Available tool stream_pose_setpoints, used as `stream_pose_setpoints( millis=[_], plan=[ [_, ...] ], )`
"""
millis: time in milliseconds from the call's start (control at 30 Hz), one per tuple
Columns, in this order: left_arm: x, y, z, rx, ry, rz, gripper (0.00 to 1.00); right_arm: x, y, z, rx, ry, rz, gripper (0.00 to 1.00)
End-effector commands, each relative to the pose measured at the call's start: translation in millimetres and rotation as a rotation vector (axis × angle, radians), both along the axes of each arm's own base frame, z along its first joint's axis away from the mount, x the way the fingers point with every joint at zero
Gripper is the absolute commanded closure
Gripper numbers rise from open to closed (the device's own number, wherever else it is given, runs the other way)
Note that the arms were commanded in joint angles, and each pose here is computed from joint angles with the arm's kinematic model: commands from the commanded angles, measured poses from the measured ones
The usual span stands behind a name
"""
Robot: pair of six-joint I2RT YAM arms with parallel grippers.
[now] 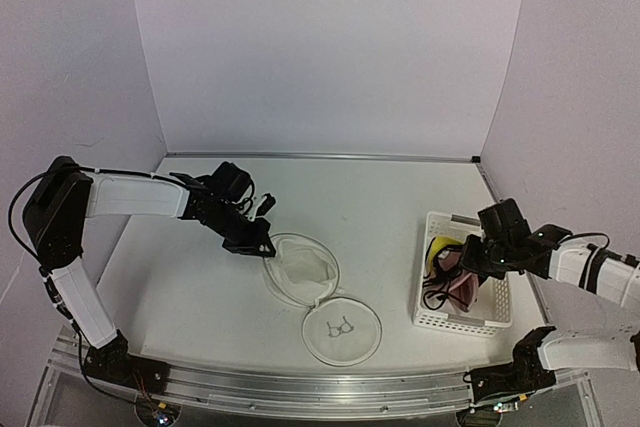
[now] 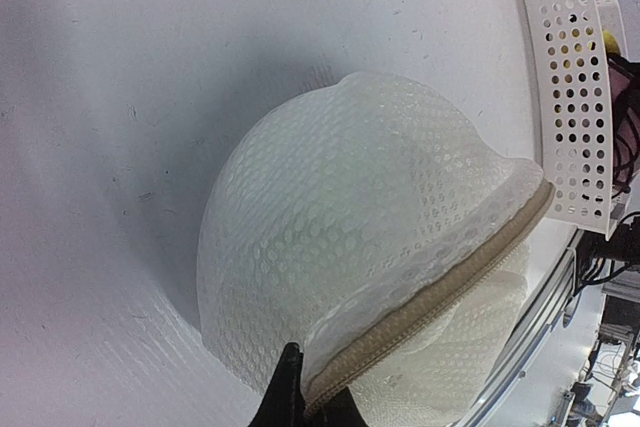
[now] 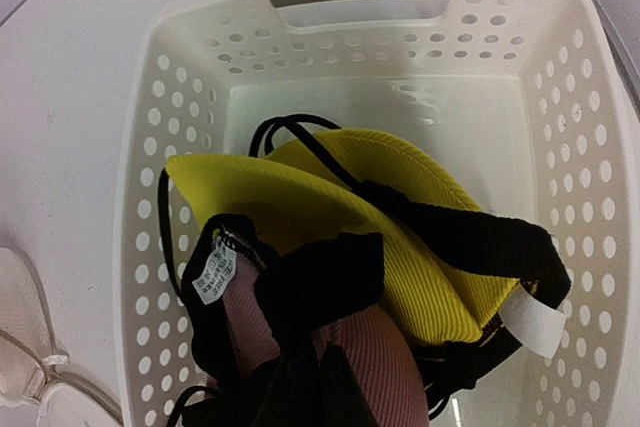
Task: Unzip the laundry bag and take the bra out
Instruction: Place the bra in the bin.
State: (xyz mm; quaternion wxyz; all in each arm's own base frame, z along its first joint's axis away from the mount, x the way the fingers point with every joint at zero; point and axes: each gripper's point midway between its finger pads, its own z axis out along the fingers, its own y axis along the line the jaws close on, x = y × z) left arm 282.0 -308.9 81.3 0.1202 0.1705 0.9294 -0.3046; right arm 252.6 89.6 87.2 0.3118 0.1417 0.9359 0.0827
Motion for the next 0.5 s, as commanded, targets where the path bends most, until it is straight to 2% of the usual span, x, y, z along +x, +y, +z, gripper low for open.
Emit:
stream_pose_setpoints(
  millis=[0, 100, 233, 467],
  plan=[
    [12, -10, 25, -0.055, -0.067, -0.005, 1.0, 14, -2, -1, 0.059, -0.027, -0.003, 1.0],
    [13, -10, 26, -0.056, -0.072, -0.003, 1.0, 20, -13, -3, 0.034, -0.026, -0.008, 0.95],
    [13, -9, 27, -0.054, -0.076, -0.002, 1.0, 26, -22, -5, 0.013, -0.014, -0.008, 0.76],
    [12, -6, 26, -0.044, -0.084, 0.003, 1.0, 30, -23, 12, 0.023, -0.054, -0.009, 0.6]
  ],
)
